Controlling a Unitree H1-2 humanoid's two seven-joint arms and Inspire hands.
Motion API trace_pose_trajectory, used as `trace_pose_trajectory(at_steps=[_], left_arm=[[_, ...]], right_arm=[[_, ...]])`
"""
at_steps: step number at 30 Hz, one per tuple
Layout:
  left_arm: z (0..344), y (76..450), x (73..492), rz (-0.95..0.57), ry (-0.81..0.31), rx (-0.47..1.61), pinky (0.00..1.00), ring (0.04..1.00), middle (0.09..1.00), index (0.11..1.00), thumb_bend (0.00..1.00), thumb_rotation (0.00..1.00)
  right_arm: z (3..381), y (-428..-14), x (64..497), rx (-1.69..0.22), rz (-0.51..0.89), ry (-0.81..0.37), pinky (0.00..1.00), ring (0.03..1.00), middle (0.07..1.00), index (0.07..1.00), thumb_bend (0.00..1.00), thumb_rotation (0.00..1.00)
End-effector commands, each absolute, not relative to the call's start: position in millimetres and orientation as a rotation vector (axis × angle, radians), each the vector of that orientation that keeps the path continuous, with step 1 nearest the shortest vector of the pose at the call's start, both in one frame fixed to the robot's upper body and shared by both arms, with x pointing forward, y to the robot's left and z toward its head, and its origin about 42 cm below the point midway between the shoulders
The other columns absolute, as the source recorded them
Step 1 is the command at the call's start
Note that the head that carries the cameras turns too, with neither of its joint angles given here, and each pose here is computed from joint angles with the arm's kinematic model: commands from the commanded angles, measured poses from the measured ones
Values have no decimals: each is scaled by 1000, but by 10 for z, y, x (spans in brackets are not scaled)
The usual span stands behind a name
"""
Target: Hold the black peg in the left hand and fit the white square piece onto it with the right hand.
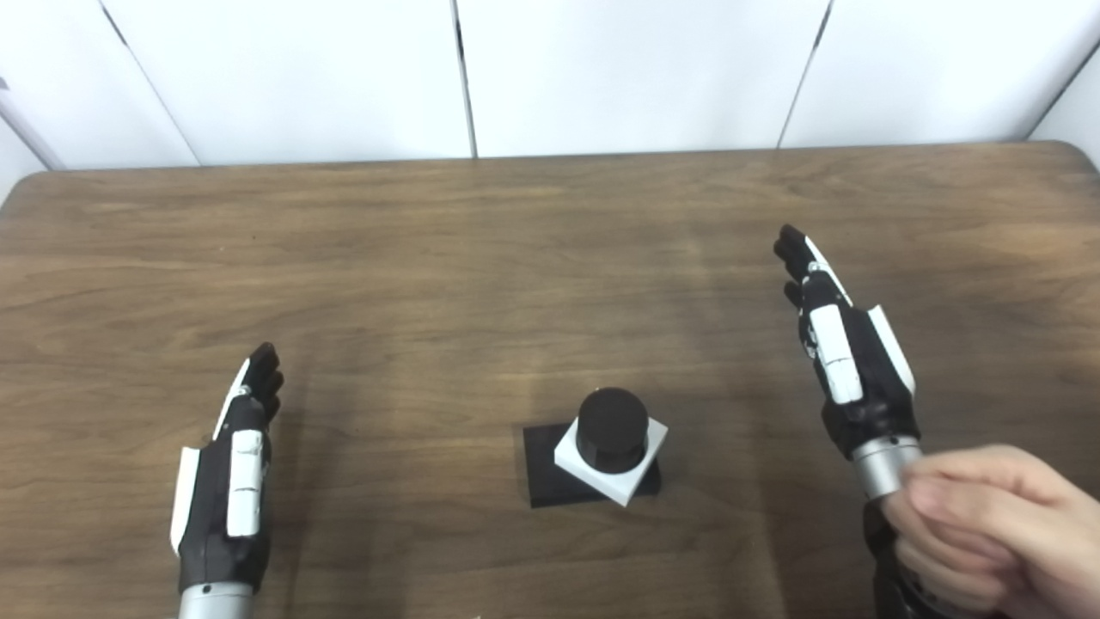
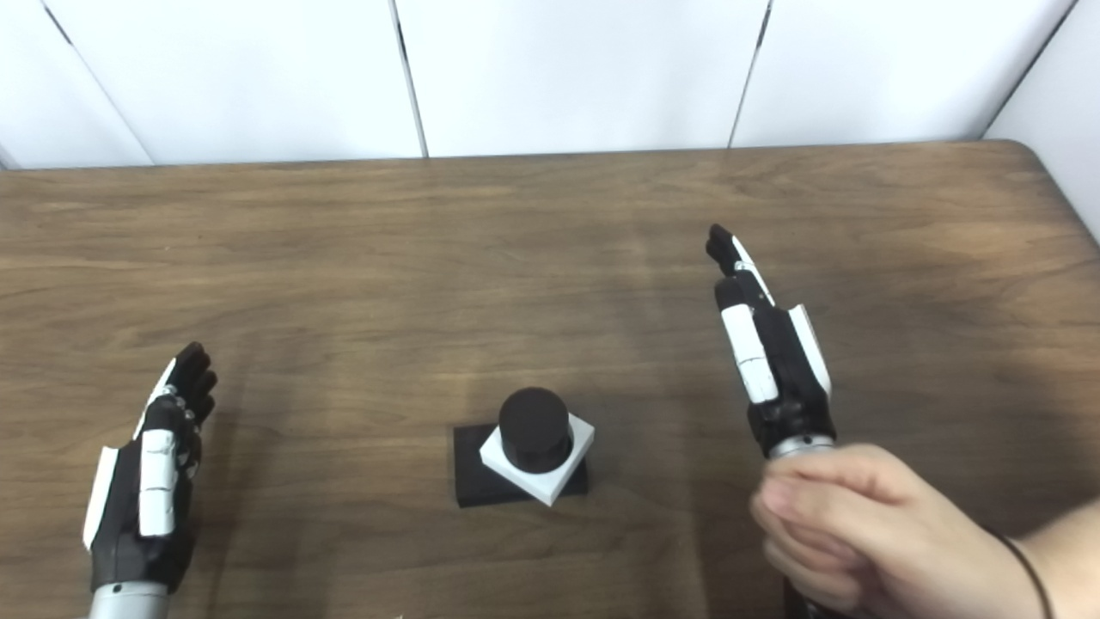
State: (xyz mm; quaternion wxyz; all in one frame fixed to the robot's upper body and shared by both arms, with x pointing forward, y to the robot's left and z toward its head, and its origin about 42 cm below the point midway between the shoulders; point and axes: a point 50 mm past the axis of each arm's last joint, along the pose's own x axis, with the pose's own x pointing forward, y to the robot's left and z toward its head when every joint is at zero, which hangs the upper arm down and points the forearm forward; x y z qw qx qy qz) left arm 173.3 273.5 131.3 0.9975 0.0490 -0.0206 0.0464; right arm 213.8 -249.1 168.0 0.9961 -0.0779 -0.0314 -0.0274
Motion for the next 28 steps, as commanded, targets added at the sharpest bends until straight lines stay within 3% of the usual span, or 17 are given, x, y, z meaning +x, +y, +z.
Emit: trace_pose_trajectory(at_steps=[1, 28], left_arm=[[1370, 2657, 1716, 116, -82, 70, 977, 965, 965, 942, 619, 962], [1393, 2655, 1704, 106, -90, 65, 968, 958, 958, 941, 582, 939]], right_arm=[[1518, -2526, 1735, -158, -94, 5, 1000, 995, 955, 941, 572, 1000], [1551, -2535, 1727, -140, -80, 1, 1000, 976, 941, 941, 557, 1000]])
